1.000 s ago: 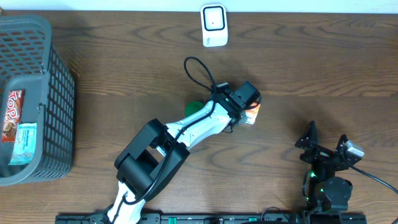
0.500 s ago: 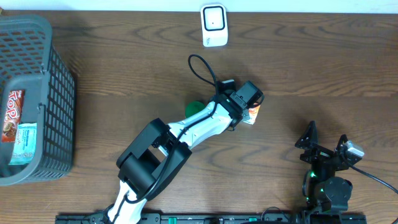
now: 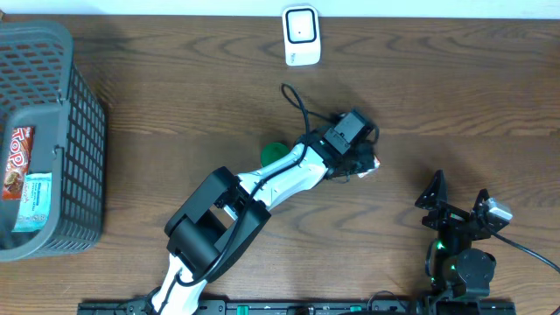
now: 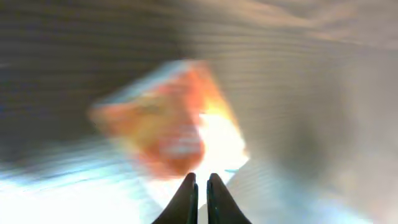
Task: Scan the item barcode
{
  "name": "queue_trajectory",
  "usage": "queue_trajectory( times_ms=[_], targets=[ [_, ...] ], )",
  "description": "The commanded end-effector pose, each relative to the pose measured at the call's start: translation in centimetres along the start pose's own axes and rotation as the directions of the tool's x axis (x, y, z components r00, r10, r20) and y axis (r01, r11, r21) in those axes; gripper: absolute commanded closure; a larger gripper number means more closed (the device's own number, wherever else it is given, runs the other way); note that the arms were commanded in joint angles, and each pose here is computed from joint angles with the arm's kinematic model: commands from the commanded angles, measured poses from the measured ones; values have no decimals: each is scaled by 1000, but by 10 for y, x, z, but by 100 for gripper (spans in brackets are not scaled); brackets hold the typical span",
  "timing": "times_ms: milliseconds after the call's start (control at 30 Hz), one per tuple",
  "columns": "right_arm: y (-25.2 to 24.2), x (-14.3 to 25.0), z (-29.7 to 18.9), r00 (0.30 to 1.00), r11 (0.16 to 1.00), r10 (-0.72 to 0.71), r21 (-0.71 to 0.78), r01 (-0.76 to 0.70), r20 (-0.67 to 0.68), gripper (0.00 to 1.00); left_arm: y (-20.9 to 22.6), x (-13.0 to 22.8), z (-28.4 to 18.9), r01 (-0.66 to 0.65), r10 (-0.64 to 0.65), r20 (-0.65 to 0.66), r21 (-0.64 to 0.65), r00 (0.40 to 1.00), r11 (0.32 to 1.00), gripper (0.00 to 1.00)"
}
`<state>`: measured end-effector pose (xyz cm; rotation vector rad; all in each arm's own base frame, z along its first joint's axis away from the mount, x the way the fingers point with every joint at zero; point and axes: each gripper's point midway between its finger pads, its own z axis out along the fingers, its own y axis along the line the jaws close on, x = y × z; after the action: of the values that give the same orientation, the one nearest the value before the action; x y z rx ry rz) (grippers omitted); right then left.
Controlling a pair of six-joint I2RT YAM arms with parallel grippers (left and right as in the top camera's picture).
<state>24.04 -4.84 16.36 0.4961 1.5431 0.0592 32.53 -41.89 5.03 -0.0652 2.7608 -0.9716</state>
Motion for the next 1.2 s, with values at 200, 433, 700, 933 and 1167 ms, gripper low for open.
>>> queue_trajectory(
  times_ms=[200,433,700,933,1167],
  targets=[
    [0,1,0,1000,1000,-12,1,12,0,1,-41,8,-10,-137,149,-52,190,987,972,92],
    [0,1,0,1000,1000,-12,1,12,0,1,-37,-41,-100,-404,422,121,-149,898,903,41],
    [0,1,0,1000,1000,-12,1,12,0,1,-13,-142,-364,-160,542,482,-628,688,762,15],
    [0,1,0,1000,1000,-12,1,12,0,1,142,-155,-530,431,189,762,-532,620,729,15],
    [0,1,0,1000,1000,-12,1,12,0,1,303,-87,-579,869,-238,866,-343,440,358,15]
  ],
)
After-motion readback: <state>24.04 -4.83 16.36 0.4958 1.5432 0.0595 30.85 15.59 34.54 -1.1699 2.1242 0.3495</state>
